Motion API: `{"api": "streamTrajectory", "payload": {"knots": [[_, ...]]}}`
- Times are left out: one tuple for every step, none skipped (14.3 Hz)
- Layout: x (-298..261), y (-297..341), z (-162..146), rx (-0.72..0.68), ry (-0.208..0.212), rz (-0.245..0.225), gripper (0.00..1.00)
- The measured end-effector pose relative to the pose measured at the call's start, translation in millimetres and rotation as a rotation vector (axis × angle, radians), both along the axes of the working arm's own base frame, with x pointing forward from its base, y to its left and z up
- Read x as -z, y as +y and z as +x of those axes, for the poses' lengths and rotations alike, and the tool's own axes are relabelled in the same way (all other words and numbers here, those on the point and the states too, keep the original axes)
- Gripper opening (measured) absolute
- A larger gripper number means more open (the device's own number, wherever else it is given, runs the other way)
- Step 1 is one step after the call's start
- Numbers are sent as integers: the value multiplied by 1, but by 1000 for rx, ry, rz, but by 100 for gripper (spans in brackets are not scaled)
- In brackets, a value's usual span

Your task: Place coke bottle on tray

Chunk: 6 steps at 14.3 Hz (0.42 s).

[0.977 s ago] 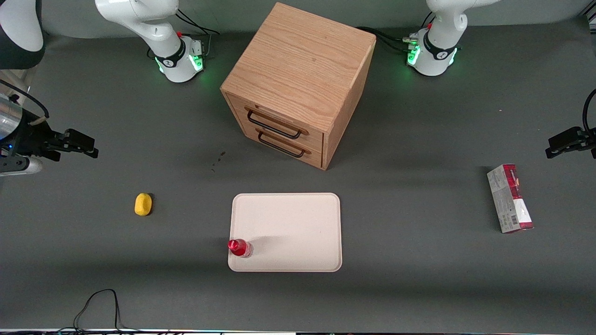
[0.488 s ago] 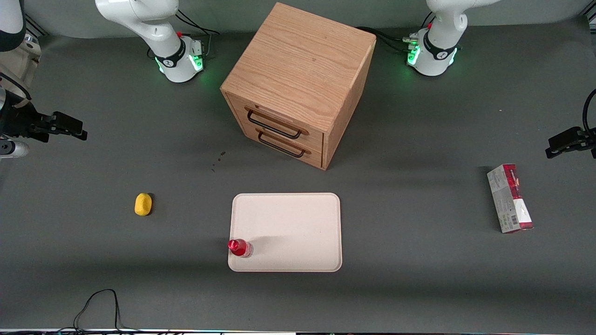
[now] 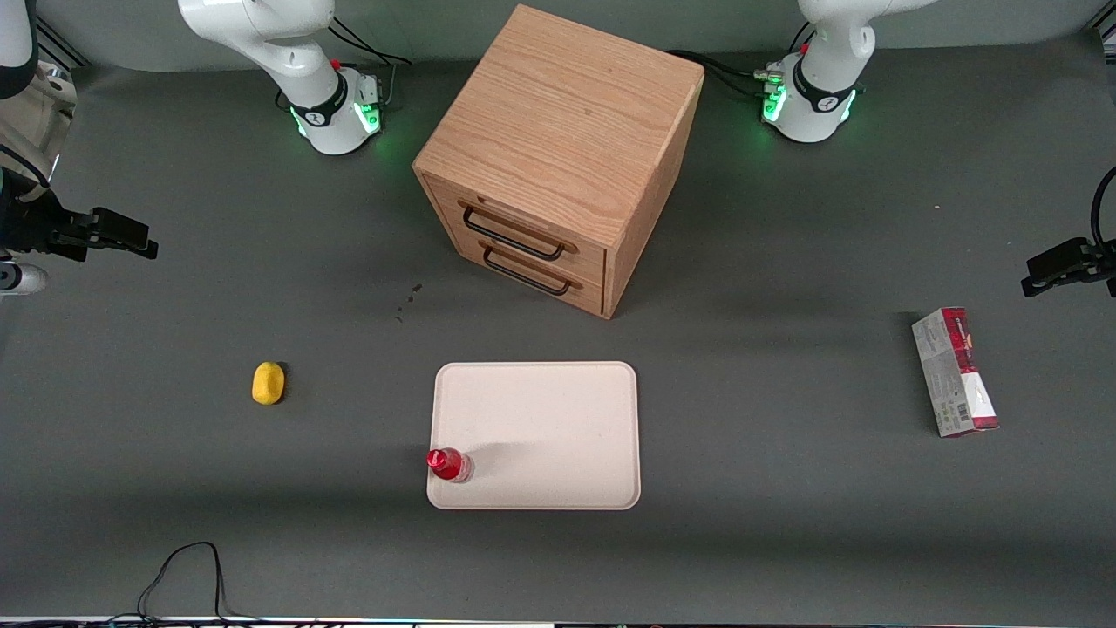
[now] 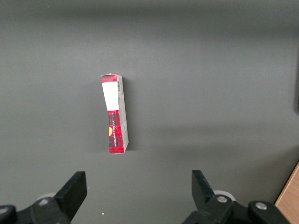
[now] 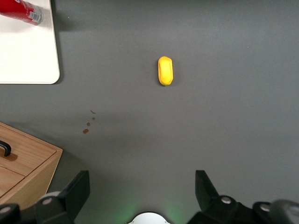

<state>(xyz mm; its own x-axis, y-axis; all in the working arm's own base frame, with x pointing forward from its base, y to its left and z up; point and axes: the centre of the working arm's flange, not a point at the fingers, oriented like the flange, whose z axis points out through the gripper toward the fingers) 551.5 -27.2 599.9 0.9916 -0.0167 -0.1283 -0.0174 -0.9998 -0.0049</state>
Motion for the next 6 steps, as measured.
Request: {"api": "streamTrajectory", "payload": {"knots": [[1,0,0,0,2,0,100],[1,0,1,-1,2,0,100],[1,1,1,-1,3,0,100],[1,1,1,-1,3,0,100],[1,1,1,-1,3,0,100],[1,1,1,-1,3,0,100]]}}
